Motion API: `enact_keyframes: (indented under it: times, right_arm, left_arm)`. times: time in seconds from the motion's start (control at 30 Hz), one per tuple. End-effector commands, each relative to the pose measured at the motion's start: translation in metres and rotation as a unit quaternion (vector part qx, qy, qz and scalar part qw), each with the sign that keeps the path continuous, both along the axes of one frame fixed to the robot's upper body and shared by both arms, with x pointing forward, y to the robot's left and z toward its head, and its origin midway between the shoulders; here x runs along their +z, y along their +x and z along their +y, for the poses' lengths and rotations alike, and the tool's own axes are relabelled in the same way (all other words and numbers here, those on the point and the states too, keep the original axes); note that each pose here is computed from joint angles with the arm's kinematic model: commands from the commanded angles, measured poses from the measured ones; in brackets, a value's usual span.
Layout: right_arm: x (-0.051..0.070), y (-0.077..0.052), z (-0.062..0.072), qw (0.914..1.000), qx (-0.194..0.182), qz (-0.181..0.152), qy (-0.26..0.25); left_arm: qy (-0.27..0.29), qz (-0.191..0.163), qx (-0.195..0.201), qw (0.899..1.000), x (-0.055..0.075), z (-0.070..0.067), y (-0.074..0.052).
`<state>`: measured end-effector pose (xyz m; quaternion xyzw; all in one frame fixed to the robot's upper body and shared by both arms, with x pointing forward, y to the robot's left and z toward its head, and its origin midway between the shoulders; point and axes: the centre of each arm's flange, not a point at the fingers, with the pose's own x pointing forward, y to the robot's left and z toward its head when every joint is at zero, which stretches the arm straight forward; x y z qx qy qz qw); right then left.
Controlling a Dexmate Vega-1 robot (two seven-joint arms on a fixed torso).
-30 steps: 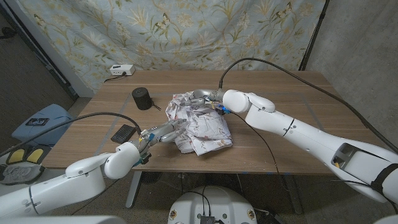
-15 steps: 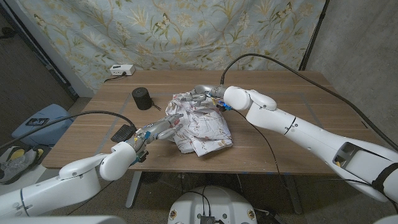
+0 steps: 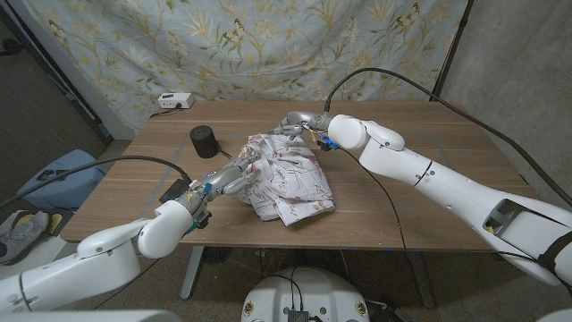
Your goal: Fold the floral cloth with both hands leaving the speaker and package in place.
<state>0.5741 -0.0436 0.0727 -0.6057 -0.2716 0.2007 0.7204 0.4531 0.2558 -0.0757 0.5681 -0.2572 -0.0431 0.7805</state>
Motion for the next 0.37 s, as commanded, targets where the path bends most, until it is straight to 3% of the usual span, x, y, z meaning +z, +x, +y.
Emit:
enact_keyframes:
  times: [0.03,0.37]
  right_arm:
    - [0.007,0.001,-0.015,0.9998,-0.013,-0.001,0.016]
    - [0.007,0.003,-0.028,0.9988,-0.022,0.005,0.043]
  left_arm:
    - [-0.045,-0.014,-0.002,0.999,0.006,0.009,-0.004]
    - [-0.059,-0.012,-0.003,0.998,0.005,0.016,-0.002]
